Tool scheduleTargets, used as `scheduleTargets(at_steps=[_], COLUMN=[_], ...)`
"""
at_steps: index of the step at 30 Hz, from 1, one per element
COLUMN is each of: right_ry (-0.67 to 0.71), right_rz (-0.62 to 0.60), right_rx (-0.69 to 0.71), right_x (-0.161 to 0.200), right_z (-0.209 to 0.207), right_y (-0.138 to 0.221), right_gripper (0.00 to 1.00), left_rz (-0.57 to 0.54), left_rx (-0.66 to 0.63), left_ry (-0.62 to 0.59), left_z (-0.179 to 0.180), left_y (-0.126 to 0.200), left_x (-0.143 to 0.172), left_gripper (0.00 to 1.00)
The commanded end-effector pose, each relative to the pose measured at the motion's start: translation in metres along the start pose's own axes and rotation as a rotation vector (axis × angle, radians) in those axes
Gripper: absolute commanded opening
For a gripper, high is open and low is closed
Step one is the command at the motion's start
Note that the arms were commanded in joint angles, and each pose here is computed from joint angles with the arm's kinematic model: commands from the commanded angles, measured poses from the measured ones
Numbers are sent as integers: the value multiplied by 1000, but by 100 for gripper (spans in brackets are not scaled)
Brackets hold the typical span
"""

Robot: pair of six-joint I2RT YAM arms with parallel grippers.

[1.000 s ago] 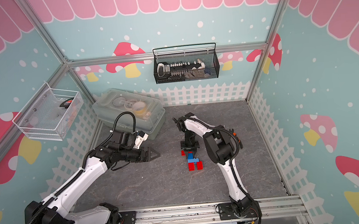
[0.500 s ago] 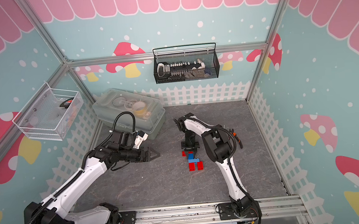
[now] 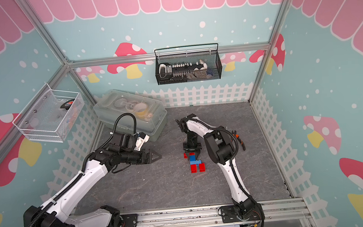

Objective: Assemble a giraffe with lego
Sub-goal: Place the lego brick at the center of the board.

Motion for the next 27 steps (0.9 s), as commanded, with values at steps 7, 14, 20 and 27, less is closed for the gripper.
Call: scheduleTargets(at_steps=[7,14,20,27], right_ry=[24,66,120,182], right_rz=[-33,-118,-248,-451], right_rx=[-16,-16,-16,-70], right_x=[4,9,15,29], right_z=[0,0,-2,-5], right_y=[20,43,75,107], right_gripper=[65,75,83,93], left_rz=[-7,-1,-2,-9], left_rx=[8,-2,-30,-64], left_ry=[-13,-11,-15,-25], left_z=[-1,1,5,8], left_y=[0,-1,-1,-1], left_x=[0,0,0,-2], left_gripper=[95,95,95,97])
Point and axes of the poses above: each gripper's point midway between its finger pads, its own y axis back along the fingers, its own z axis along the line the jaws close on, x = y × z, the point moved 6 cm from there along y, back along the fingers, and after that the axes turned 8 degrees about -y, right-handed, at the moved point
